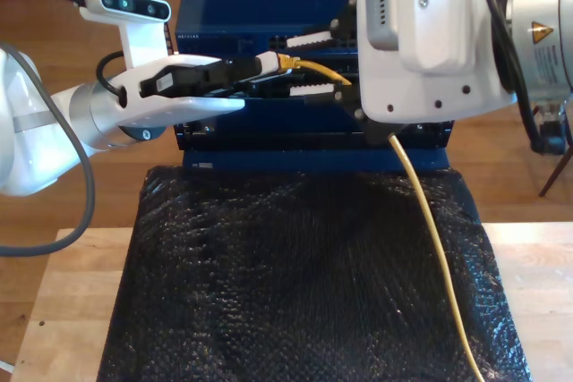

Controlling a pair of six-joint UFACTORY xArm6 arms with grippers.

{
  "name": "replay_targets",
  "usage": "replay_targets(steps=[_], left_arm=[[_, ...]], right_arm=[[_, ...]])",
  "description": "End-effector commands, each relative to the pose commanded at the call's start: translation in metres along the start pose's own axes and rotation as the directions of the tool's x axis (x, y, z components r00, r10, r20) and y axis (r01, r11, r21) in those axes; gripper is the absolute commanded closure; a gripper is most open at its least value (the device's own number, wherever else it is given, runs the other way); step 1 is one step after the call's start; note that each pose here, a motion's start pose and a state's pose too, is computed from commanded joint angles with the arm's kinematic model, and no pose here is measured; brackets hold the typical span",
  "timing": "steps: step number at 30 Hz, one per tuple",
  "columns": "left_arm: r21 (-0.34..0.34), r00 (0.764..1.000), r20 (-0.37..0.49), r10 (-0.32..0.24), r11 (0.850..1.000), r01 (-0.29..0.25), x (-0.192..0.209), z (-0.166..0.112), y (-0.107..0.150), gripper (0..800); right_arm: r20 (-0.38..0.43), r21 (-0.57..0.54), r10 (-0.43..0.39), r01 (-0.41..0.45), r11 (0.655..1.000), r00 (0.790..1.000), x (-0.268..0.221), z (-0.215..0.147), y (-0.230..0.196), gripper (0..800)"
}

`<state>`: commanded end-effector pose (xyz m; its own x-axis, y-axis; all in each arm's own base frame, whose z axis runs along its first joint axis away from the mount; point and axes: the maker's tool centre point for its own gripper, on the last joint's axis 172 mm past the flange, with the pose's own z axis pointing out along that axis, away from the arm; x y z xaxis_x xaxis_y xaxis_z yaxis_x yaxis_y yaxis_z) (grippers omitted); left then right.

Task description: Grab the cable and plug it in

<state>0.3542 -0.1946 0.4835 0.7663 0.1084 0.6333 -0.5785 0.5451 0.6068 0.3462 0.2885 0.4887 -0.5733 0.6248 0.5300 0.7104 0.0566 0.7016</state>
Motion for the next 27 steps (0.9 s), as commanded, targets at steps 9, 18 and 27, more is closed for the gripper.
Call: replay_targets(steps=[9, 18, 27], left_arm=[[-0.004, 1.0, 0.006, 0.002, 1.0, -0.002, 0.0001, 0.0012, 0.0011, 793], [-0.005, 1.0, 0.005, -0.001, 1.0, 0.001, -0.0008, 0.0014, 0.0006, 793], [-0.013, 1.0, 0.014, -0.009, 1.0, 0.009, -0.0038, 0.0062, -0.0005, 793]], right_arm=[[0.0, 0.001, 0.002, -0.002, 1.0, 1.0, -0.0004, 0.0006, -0.0003, 514], [0.0, -0.001, 0.003, -0.003, 1.0, 1.0, -0.0004, 0.0005, 0.0002, 516], [0.002, 0.004, 0.006, -0.006, 1.0, 1.0, -0.0021, 0.0027, -0.0008, 523]])
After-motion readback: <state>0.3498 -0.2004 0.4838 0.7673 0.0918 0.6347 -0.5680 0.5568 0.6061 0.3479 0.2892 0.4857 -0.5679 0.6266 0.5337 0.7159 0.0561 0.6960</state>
